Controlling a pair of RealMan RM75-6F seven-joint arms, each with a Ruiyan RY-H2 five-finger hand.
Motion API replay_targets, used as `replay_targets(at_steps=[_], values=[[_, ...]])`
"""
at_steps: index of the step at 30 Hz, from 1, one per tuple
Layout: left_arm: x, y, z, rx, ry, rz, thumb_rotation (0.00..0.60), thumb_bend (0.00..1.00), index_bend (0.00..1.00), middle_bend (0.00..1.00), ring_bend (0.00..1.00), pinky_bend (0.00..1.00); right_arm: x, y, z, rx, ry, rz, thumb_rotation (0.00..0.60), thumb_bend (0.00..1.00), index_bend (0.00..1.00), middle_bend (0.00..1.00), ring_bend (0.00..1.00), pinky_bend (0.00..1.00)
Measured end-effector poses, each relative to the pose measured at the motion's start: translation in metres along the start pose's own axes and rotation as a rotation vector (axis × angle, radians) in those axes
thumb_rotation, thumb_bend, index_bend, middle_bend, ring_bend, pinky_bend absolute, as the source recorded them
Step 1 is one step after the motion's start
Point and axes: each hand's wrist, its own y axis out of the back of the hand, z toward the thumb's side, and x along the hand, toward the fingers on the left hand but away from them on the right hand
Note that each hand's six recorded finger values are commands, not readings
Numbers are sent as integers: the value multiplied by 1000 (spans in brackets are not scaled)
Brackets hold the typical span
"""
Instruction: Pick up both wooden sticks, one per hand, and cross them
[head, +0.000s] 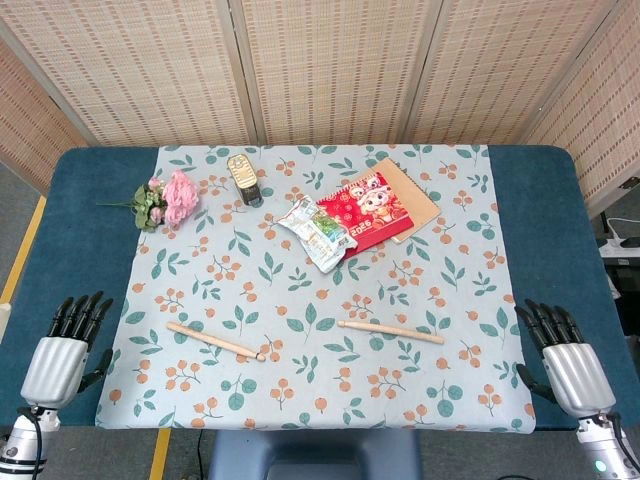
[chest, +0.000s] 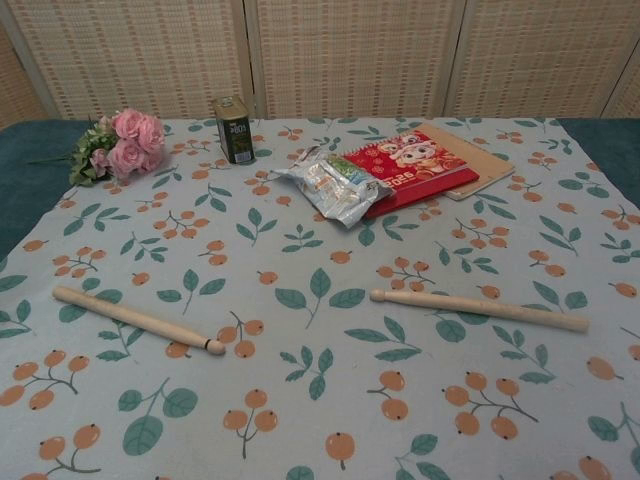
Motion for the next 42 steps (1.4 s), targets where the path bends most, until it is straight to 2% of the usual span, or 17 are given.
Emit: replay_targets(at_steps=[6, 10, 16, 19, 25, 32, 42], values=[[0, -13, 16, 25, -65, -48, 600, 485, 3, 143, 0, 46, 2, 4, -1, 5, 4, -17, 600, 274, 0, 0, 0, 0], [7, -31, 34, 66, -141, -111, 600, 487, 48, 211, 17, 57, 4, 5, -5, 4, -7, -17, 600, 274, 0, 0, 0, 0], [22, -64, 62, 144, -261, -232, 600, 466, 76, 254, 47, 61, 4, 5, -2, 2, 1, -11, 600, 274, 0, 0, 0, 0], [35, -78, 74, 178, -305, -262, 600, 436, 85, 266, 56, 61, 5, 5, -3, 6, -1, -10, 600, 274, 0, 0, 0, 0], [54, -97, 83, 214, -325, -261, 600, 424, 87, 259, 55, 61, 2, 4, -7, 7, -15, 0, 600, 274, 0, 0, 0, 0], [68, -108, 84, 311, -337, -211, 600, 423, 108, 242, 48, 61, 1, 5, -7, 7, -15, -1, 600, 274, 0, 0, 0, 0], [75, -120, 78, 445, -344, -180, 600, 422, 294, 303, 67, 61, 2, 4, -5, 8, -9, -3, 600, 274, 0, 0, 0, 0]])
